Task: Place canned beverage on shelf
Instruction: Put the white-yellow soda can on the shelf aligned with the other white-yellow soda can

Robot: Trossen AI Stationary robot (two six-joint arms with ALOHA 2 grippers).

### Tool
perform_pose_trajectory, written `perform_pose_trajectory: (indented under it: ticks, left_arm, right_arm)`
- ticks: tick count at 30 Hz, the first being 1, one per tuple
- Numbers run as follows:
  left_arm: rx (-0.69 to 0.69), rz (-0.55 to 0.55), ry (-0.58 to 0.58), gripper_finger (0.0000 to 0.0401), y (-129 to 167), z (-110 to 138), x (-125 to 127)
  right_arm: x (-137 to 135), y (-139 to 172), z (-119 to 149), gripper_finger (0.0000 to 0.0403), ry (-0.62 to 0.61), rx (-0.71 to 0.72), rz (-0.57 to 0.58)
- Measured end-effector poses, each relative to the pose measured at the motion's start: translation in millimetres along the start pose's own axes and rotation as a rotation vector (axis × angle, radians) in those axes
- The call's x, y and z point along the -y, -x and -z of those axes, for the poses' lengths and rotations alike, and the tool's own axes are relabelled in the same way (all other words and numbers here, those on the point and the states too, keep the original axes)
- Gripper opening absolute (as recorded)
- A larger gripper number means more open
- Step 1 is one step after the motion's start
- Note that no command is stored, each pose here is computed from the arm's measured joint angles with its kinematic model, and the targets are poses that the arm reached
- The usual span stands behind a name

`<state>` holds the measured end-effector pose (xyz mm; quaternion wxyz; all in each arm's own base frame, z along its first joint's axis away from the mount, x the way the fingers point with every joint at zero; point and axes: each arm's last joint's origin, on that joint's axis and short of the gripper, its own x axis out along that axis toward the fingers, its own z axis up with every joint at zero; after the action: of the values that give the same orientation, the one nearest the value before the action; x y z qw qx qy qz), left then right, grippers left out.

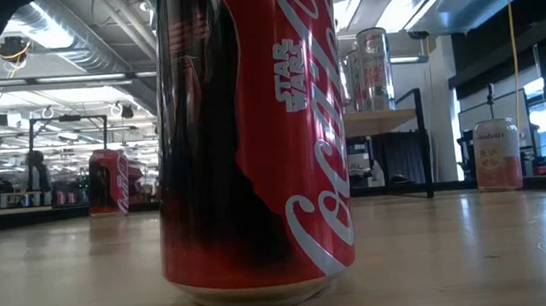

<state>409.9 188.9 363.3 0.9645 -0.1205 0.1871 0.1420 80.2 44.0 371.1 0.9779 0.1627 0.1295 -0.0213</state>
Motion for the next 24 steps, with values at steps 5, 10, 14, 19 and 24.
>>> perform_pose_trajectory:
  ticks: [5, 10, 14, 19, 24]
  left_arm:
    - [-0.006, -0.004, 0.001, 0.0257, -0.9, 1.9, -0.5]
    - [-0.031, -0.016, 0.005, 0.0263, -4.9, 9.8, -1.9]
    - [-0.023, -0.014, 0.002, 0.0264, -4.9, 8.9, -0.6]
    - [-0.023, -0.013, 0.002, 0.0266, -5.1, 9.1, 0.3]
    - [-0.013, -0.046, -0.001, 0.0266, -5.3, 8.5, 0.4]
  right_arm:
    - [-0.1, -0.1, 0.1, 0.0365, 0.001, -0.001, 0.000]
    - [-0.1, -0.3, 0.3, 0.0365, 0.002, -0.002, 0.001]
    - [-0.7, -1.1, 0.6, 0.0365, 0.005, -0.005, 0.002]
    - [-0.7, -1.6, 1.4, 0.0365, 0.007, -0.007, 0.004]
    - [-0.7, -1.9, 1.9, 0.0365, 0.009, -0.009, 0.005]
